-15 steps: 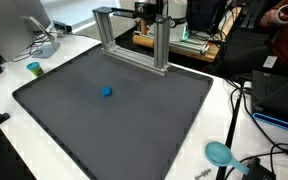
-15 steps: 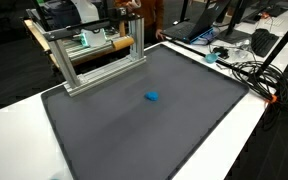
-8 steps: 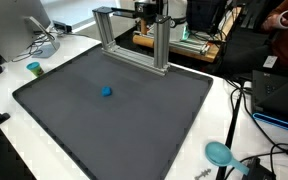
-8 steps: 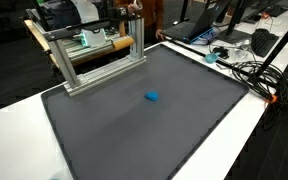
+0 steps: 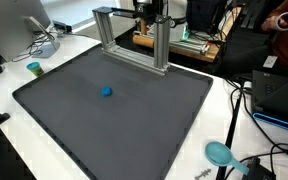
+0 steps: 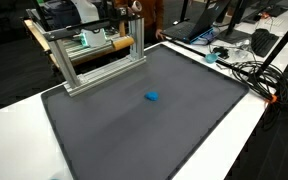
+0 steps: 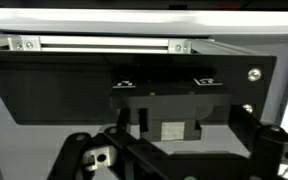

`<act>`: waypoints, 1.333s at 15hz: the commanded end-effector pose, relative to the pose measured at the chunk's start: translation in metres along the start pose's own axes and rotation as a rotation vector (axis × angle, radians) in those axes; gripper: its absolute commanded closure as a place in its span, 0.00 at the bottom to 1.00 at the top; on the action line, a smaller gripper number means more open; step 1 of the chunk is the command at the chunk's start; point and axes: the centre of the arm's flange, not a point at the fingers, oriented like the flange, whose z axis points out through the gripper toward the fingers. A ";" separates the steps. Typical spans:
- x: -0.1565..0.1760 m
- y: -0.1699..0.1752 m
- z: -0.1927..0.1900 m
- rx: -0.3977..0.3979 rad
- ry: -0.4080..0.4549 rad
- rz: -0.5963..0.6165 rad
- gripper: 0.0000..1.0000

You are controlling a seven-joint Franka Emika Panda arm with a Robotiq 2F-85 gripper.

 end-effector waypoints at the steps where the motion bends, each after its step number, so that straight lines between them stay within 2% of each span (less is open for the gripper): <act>1: 0.000 0.002 0.008 0.004 0.003 0.027 0.02; 8: 0.001 -0.001 0.013 -0.010 -0.014 0.028 0.18; 12: 0.001 -0.002 0.015 -0.015 -0.022 0.025 0.19; 15: 0.001 -0.002 0.018 -0.019 -0.029 0.028 0.13; 19: 0.002 0.000 0.024 -0.022 -0.044 0.034 0.16; 20: 0.002 0.000 0.025 -0.022 -0.045 0.035 0.19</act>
